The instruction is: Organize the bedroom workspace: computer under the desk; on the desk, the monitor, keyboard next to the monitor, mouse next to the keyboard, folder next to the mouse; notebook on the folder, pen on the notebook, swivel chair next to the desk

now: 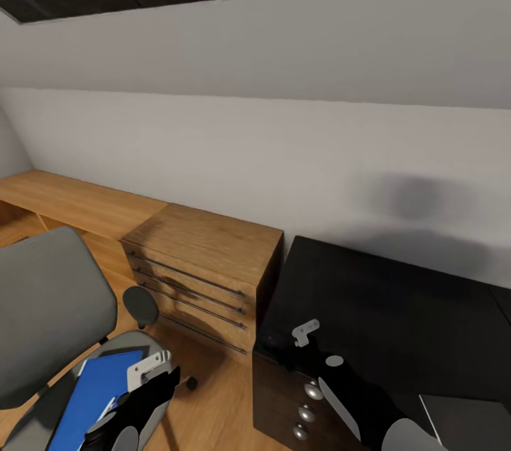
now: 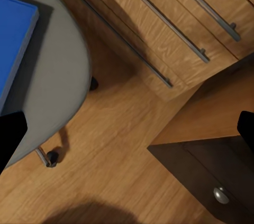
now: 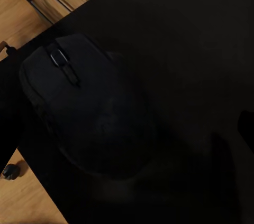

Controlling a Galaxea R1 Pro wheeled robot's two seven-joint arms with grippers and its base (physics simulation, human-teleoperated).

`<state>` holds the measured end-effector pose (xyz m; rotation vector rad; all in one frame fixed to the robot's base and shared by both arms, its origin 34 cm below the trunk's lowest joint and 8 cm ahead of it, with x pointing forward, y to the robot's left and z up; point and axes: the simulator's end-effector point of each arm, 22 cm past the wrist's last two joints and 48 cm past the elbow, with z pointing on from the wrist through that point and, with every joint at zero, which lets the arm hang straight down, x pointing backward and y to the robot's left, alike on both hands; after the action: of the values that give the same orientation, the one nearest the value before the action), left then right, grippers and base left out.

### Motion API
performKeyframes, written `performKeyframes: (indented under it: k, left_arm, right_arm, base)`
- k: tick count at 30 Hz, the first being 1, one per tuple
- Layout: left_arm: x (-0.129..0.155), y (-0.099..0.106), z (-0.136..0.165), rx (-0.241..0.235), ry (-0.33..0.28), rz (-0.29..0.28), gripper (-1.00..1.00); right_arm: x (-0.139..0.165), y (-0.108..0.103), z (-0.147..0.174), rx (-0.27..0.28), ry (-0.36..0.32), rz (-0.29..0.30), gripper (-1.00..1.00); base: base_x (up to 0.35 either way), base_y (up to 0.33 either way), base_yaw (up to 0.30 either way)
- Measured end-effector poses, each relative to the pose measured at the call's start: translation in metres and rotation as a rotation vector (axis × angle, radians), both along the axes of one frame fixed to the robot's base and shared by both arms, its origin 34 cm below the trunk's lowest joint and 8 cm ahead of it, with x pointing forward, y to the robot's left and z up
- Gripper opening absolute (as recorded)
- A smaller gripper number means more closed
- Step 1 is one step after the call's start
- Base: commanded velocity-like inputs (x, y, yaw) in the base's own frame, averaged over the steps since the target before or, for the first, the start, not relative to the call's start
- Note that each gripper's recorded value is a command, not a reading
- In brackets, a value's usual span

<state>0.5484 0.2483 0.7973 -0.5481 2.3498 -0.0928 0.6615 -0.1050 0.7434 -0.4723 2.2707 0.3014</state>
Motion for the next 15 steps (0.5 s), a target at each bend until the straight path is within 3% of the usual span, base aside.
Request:
performKeyframes:
  k: [15]
  left_arm:
    - [0.0001, -0.0007, -0.0074, -0.003, 0.003, -0.005, 1.00]
  right_arm:
    - [0.0008, 0.0002, -0.0063, -0.001, -0.001, 0.001, 1.00]
  base:
    - [0.002, 0.001, 0.000]
